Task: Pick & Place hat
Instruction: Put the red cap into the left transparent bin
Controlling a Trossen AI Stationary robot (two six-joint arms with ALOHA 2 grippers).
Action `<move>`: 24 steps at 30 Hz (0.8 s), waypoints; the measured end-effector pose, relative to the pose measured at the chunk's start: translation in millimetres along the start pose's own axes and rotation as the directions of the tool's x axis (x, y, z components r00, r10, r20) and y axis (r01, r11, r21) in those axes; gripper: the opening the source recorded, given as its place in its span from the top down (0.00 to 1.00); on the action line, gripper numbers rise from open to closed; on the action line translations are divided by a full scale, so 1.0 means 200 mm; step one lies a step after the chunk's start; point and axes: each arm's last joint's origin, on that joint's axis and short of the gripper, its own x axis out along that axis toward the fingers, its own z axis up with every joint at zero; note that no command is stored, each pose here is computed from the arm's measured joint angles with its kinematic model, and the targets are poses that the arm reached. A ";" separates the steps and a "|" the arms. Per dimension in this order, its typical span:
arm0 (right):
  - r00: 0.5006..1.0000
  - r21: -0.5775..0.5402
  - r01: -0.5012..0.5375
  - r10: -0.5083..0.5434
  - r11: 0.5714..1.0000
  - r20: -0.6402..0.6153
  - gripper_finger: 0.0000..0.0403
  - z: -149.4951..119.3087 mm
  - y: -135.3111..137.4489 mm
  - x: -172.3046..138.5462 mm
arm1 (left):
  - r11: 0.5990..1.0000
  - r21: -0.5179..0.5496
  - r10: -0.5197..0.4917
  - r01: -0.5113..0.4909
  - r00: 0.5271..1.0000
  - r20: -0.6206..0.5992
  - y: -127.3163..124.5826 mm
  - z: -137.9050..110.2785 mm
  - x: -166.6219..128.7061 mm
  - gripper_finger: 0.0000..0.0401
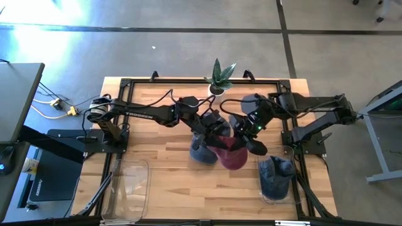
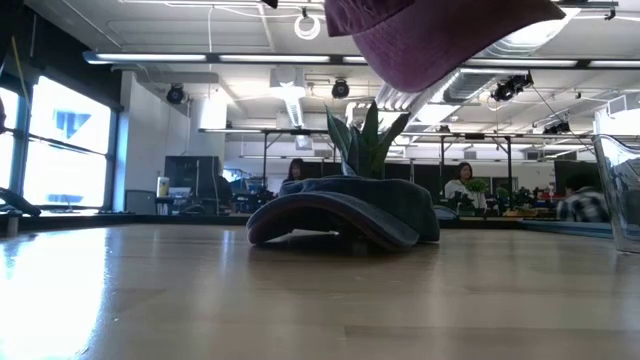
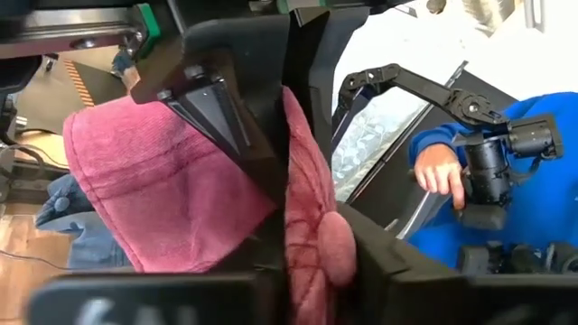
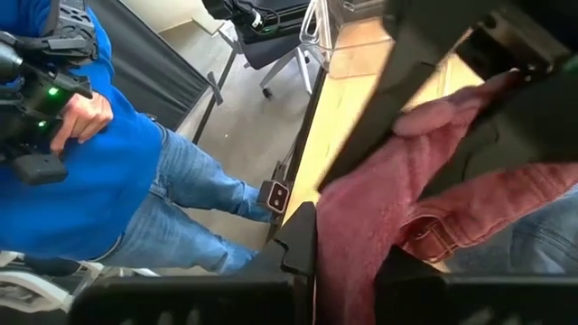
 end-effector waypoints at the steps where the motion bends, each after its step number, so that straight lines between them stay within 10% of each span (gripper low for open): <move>1: 1.000 0.002 -0.003 0.003 1.000 -0.001 0.96 0.00 0.00 0.00 | 1.000 0.001 -0.005 0.005 1.000 -0.003 0.00 0.00 0.00 0.92; 15: 0.998 0.048 -0.010 0.007 0.999 0.058 0.53 0.01 0.00 -0.11 | 1.000 -0.007 -0.028 0.028 0.983 -0.184 -0.13 0.09 -0.05 0.98; 24: 0.932 -0.139 0.200 -0.144 0.970 0.334 0.51 0.00 0.14 -0.38 | 0.992 0.057 0.122 -0.108 0.879 -0.460 -0.51 0.33 -0.20 0.99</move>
